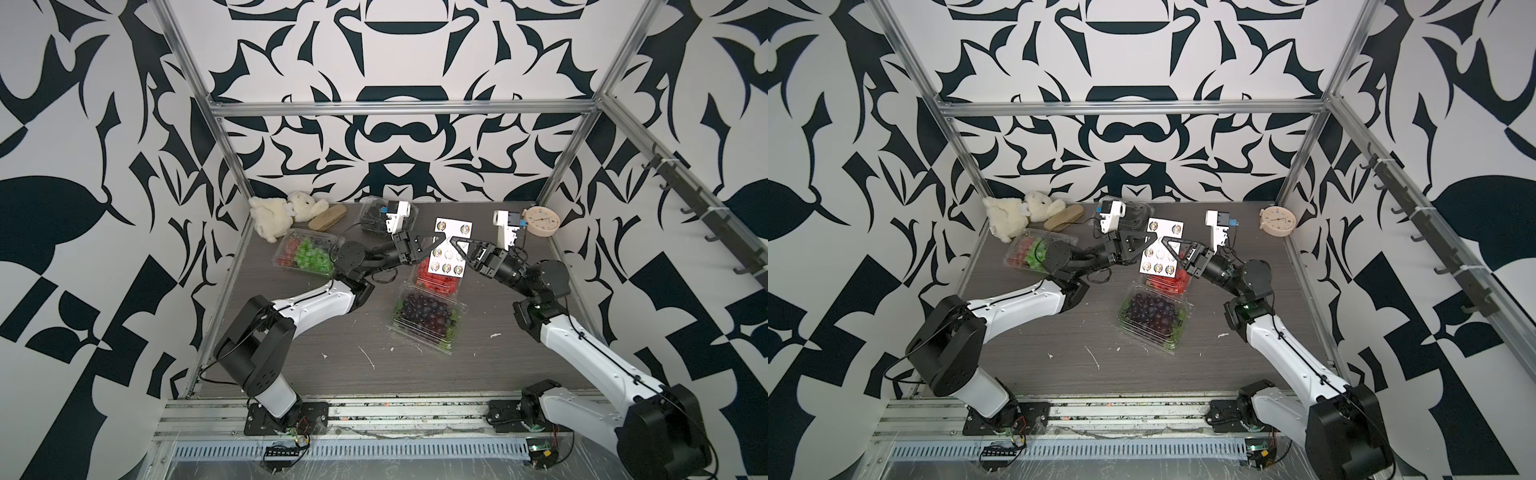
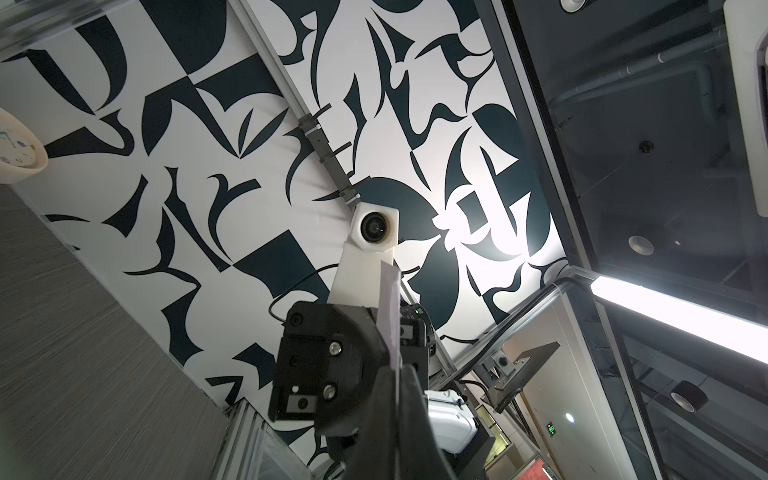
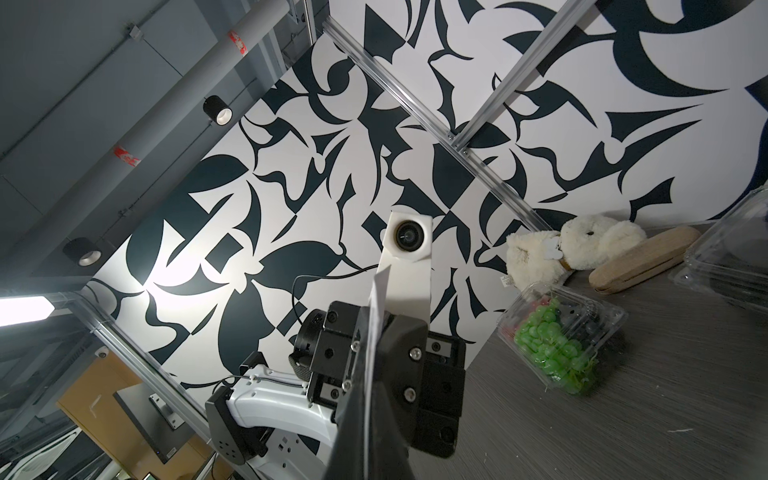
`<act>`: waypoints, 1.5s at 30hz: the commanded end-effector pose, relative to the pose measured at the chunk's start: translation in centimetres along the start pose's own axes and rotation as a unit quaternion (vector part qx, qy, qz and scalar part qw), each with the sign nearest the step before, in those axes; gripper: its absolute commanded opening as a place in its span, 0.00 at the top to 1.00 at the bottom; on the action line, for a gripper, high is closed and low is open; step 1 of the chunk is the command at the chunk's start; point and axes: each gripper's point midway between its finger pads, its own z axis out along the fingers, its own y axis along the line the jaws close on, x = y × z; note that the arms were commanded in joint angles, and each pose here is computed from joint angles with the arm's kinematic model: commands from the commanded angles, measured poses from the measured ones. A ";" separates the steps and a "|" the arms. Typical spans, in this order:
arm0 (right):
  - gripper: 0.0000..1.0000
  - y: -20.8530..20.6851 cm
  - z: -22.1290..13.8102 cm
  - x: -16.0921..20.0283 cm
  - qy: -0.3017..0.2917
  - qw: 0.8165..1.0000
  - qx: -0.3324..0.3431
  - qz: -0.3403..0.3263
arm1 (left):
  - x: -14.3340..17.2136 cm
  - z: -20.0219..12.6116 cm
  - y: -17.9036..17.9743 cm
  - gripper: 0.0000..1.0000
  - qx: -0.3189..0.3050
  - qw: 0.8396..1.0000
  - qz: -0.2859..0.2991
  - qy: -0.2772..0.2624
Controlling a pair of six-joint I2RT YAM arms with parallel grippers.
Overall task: Label fruit boxes
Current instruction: Adjust the label sticker.
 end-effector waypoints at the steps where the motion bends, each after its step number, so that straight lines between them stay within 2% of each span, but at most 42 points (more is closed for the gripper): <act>1: 1.00 2.8 0.3 -0.9 -0.004 0.999 -0.043 -0.032 | 0.2 0.7 -1.0 1.00 0.022 1.000 0.013 0.011; 26: 1.00 2.0 0.4 -0.6 0.003 0.999 -0.036 -0.028 | 0.0 1.1 -2.9 1.00 0.056 0.998 0.017 0.009; 45: 1.00 3.3 0.2 -0.6 0.003 0.998 -0.056 -0.040 | 0.5 1.9 -0.9 1.00 0.049 0.999 -0.004 0.017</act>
